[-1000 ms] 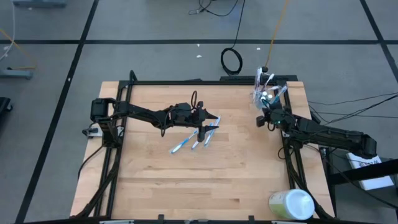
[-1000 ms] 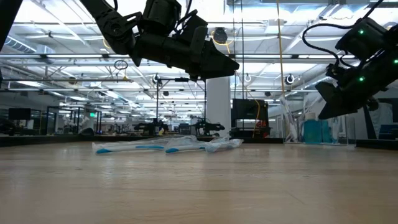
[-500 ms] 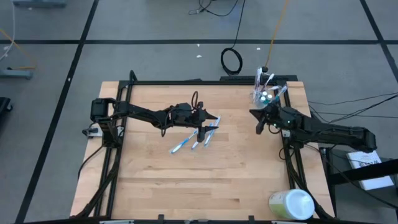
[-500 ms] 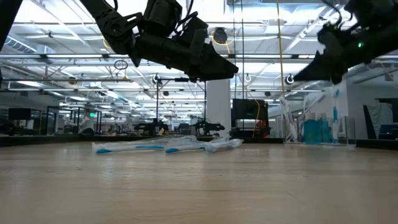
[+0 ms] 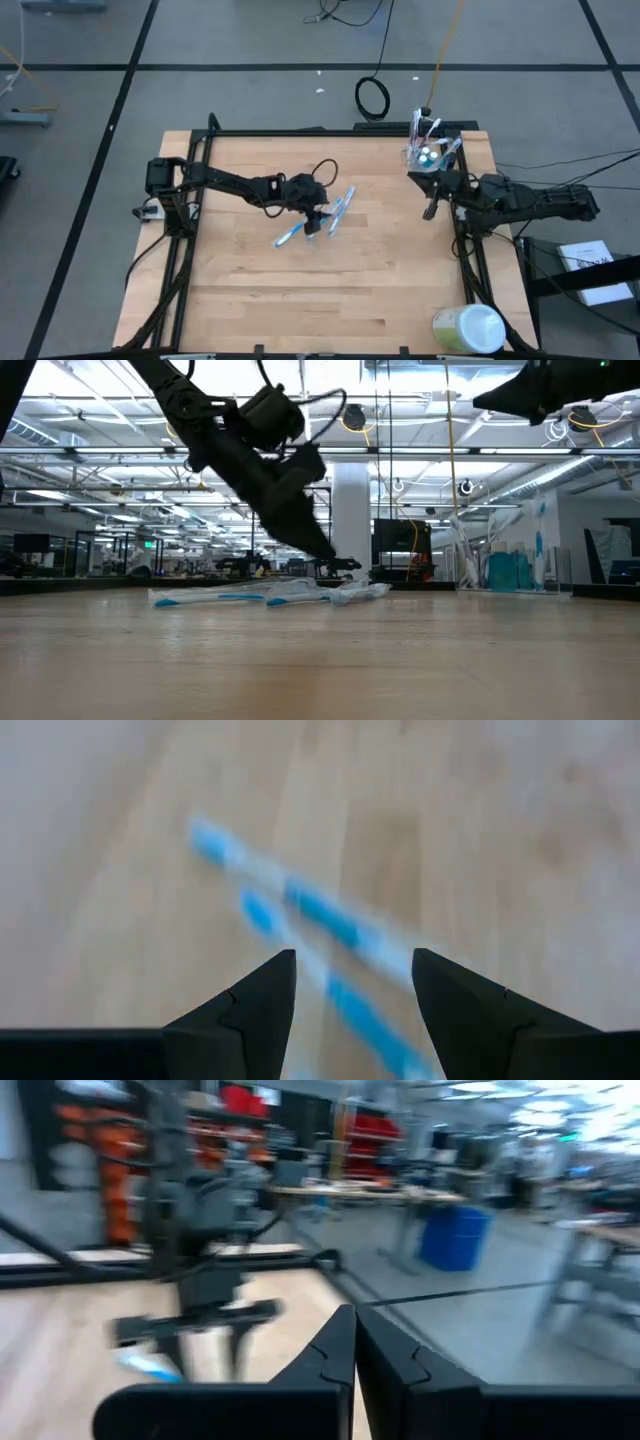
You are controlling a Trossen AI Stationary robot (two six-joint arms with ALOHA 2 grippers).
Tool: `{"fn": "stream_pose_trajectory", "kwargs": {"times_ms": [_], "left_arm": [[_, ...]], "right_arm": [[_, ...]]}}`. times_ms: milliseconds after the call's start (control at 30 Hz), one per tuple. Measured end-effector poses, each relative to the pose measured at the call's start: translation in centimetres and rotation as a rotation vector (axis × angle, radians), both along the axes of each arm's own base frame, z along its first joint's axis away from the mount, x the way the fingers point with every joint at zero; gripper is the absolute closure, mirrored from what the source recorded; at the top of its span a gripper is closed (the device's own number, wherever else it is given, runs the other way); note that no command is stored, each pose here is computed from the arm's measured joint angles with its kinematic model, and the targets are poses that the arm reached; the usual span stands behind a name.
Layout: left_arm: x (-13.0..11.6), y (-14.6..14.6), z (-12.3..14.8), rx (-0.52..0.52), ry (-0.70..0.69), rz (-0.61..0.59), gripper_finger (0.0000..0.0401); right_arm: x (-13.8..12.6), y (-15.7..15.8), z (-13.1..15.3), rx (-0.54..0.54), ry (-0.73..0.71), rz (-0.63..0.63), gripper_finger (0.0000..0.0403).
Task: Pick & Place toothbrushing station
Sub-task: Put the blue toothbrush into the right of the transparent organizer
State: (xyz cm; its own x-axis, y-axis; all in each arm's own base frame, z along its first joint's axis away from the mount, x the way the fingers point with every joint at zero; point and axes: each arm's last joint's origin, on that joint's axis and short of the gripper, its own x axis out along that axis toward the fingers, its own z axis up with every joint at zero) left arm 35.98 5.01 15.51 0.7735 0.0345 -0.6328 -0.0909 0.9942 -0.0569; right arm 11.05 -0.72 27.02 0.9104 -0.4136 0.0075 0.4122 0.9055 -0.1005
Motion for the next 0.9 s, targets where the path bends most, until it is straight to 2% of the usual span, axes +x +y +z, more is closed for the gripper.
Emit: {"fn": "stream_pose_trajectory", "kwargs": {"times_ms": [167,267,333,433,600,733,900], "left_arm": [[-1.6,-0.3,-1.6,-0.089,0.231,0.047,0.0192],[-2.4,-0.6,-2.1,-0.138,0.333,0.057,0.0192],[-2.7,-1.0,-2.1,-0.140,0.352,0.051,0.0192],[-2.7,-1.7,-1.4,-0.109,0.306,0.046,0.0192],[-2.9,-2.8,1.4,-0.025,0.165,0.025,0.0192],[-4.5,-3.6,3.1,0.022,0.063,0.031,0.0192],[-8.0,-4.1,4.0,0.025,-0.150,0.035,0.0192]], "right_arm": [[-0.8,0.2,0.4,-0.085,0.009,-0.127,0.0403],[-1.6,0.4,1.1,-0.119,-0.051,-0.104,0.0403],[-2.3,0.5,1.5,-0.140,-0.080,-0.084,0.0403],[-3.1,0.5,1.8,-0.165,-0.091,-0.103,0.0403],[-4.8,0.2,2.3,-0.199,-0.131,-0.142,0.0403],[-6.0,0.0,2.6,-0.163,-0.204,-0.115,0.0403],[-6.4,0.2,2.0,-0.159,-0.182,-0.033,0.0403]]}}
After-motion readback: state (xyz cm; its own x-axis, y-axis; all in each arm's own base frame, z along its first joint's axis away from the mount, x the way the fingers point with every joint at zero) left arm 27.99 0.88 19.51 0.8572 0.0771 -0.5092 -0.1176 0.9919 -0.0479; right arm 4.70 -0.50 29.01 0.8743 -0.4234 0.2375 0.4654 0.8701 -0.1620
